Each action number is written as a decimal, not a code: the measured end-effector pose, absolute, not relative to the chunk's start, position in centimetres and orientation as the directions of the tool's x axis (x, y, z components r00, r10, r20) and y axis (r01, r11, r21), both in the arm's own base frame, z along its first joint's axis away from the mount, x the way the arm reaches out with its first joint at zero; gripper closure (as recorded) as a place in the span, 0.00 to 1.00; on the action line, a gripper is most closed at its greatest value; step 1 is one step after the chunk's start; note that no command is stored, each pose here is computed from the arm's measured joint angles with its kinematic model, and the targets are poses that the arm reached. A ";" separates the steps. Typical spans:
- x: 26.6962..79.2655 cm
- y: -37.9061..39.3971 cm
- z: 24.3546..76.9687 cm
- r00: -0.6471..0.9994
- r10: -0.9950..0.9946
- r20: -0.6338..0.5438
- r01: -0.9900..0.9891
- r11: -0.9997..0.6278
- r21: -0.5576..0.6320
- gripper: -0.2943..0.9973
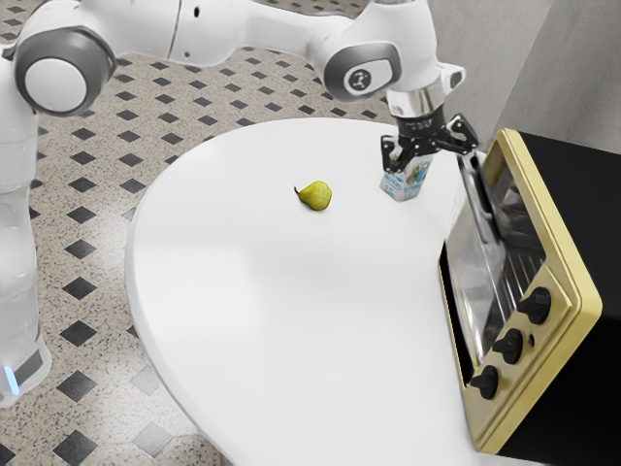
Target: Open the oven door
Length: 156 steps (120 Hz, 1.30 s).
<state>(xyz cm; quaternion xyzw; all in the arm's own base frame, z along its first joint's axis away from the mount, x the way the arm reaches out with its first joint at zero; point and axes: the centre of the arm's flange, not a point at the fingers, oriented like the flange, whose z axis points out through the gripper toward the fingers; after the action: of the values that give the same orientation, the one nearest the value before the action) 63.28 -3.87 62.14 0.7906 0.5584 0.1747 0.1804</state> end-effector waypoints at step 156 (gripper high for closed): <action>45.4 2.5 65.3 -0.001 0.999 -0.032 0.850 0.018 0.527 0.23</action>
<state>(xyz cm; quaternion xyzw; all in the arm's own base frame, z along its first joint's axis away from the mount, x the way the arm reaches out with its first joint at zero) 45.37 2.47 65.32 0.6766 0.6834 0.1829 0.2044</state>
